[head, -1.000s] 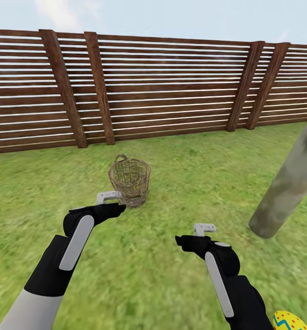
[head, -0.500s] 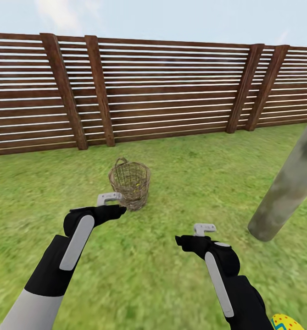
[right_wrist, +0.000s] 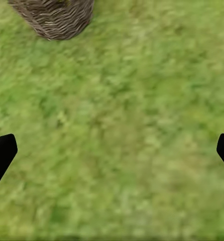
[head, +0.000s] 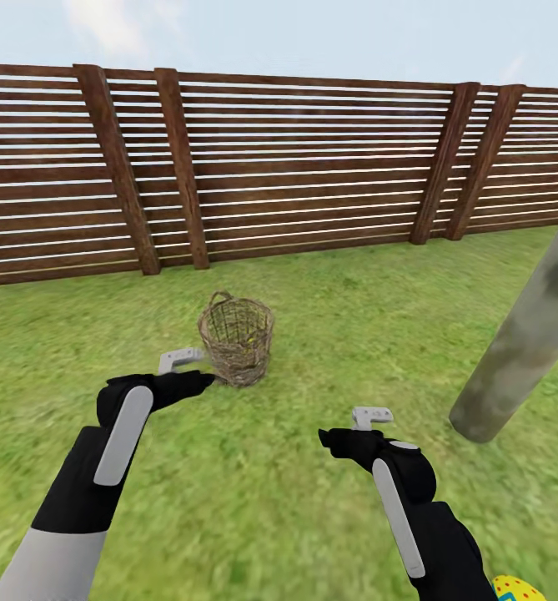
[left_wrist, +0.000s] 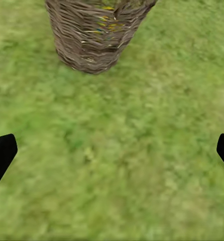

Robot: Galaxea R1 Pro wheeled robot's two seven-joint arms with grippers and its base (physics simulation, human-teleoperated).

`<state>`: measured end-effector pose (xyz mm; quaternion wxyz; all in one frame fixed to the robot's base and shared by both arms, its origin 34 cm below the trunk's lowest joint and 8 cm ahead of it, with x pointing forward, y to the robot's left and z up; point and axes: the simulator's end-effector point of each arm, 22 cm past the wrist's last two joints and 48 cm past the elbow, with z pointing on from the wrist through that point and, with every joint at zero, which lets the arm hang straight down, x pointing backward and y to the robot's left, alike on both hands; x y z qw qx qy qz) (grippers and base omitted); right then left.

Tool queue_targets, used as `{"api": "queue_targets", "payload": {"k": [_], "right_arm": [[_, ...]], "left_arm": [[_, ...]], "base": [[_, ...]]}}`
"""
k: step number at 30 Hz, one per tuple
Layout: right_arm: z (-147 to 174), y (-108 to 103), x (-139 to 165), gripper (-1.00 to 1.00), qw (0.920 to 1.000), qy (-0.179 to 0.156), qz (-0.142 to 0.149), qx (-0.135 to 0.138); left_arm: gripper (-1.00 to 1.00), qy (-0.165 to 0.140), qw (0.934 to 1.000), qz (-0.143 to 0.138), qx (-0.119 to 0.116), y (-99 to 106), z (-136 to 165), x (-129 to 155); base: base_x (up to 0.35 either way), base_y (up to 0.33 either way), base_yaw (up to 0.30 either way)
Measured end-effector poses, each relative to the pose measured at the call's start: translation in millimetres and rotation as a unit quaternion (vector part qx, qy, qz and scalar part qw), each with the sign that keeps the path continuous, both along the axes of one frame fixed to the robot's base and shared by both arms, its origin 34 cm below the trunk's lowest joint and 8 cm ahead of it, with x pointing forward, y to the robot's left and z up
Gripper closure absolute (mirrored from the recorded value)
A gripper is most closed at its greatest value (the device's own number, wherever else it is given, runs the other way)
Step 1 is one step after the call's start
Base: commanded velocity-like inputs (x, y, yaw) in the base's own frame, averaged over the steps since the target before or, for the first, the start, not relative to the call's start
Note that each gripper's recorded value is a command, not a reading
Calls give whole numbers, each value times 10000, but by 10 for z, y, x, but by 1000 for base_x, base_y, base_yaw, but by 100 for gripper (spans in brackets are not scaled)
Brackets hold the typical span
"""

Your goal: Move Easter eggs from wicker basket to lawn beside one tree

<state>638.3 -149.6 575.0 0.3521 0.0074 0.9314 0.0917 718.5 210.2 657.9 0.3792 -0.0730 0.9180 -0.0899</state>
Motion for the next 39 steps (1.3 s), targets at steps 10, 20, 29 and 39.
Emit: {"api": "queue_targets", "payload": {"k": [10, 20, 29, 39], "right_arm": [[4, -1, -1, -100, 10000, -3, -1, -1], [5, 0, -1, -100, 10000, -3, 0, 1], [4, 1, -2, -100, 10000, -3, 1, 1], [0, 0, 0, -100, 10000, 0, -1, -1]], "left_arm": [[-100, 7, 9999, 99, -47, 73, 0, 6], [-100, 14, 9999, 101, -42, 76, -6, 5], [-100, 4, 9999, 103, -44, 80, 2, 7], [-100, -16, 9999, 86, -52, 68, 14, 11]], "base": [[178, 0, 0], [310, 0, 0], [320, 0, 0], [92, 0, 0]]}}
